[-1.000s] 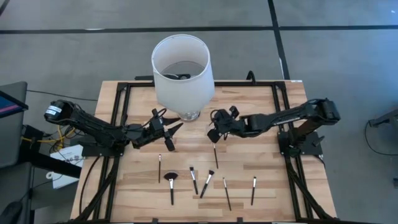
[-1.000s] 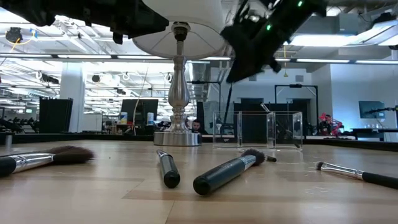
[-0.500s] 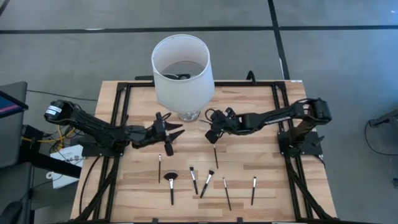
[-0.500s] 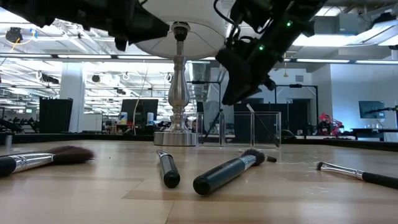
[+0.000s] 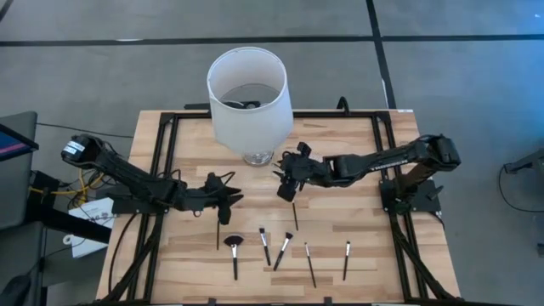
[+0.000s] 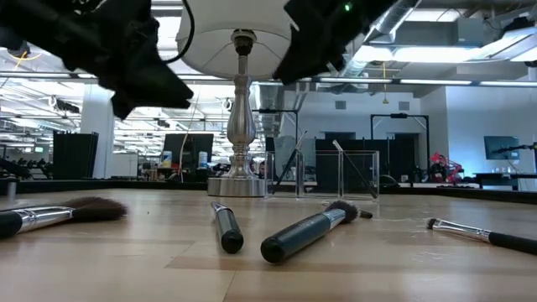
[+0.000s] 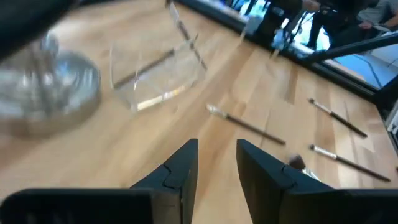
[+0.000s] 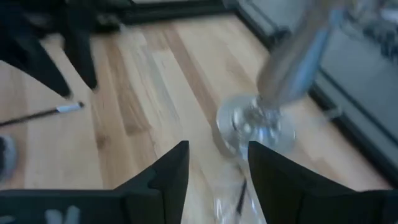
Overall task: Put items in baskets/containers
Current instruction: Put the white eyeshadow brush into the transparent organizer
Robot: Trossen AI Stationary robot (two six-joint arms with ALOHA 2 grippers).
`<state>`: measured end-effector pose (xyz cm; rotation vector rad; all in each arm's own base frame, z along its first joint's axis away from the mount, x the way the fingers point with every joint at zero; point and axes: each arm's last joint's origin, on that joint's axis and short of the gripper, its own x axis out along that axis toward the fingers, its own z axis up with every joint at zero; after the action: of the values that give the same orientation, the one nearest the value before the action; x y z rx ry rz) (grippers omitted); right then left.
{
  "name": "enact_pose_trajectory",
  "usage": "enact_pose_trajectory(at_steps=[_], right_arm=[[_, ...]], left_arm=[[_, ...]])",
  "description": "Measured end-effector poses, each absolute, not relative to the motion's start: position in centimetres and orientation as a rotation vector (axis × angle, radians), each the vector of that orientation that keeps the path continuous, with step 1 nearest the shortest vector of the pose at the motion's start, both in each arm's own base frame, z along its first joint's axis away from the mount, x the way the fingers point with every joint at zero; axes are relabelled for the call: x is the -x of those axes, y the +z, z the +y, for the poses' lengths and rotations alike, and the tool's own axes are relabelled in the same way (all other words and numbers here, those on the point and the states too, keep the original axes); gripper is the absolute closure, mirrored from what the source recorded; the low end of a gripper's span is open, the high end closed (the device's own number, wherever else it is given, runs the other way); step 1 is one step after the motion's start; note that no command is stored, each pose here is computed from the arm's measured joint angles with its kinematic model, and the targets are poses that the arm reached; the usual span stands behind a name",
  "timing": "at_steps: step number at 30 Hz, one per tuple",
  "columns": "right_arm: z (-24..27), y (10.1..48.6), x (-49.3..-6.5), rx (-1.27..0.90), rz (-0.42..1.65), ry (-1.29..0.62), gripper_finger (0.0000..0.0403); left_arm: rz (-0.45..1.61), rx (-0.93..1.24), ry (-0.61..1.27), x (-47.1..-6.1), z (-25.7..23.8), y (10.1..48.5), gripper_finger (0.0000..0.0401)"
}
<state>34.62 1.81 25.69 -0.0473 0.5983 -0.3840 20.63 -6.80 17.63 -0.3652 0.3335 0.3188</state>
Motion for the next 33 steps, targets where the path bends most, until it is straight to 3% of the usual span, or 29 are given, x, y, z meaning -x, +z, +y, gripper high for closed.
enact_pose_trajectory(at_steps=[11,16,26,33], right_arm=[[1.9,28.0,-35.5,0.125,0.517,-0.351,0.0243],[2.7,27.4,-35.1,0.023,0.571,-0.292,0.0244],[8.2,22.1,-32.0,-0.365,0.774,-0.403,0.0253],[10.3,16.3,-31.5,-0.387,0.846,-0.62,0.0255]], left_arm=[[0.498,0.475,0.333,-19.4,-7.4,16.2,0.0293],[0.496,0.434,0.356,-19.3,-7.3,16.1,0.0293],[0.444,0.283,0.477,-19.6,-6.0,16.3,0.0293],[0.431,0.3,0.535,-20.0,-4.8,16.3,0.0293]])
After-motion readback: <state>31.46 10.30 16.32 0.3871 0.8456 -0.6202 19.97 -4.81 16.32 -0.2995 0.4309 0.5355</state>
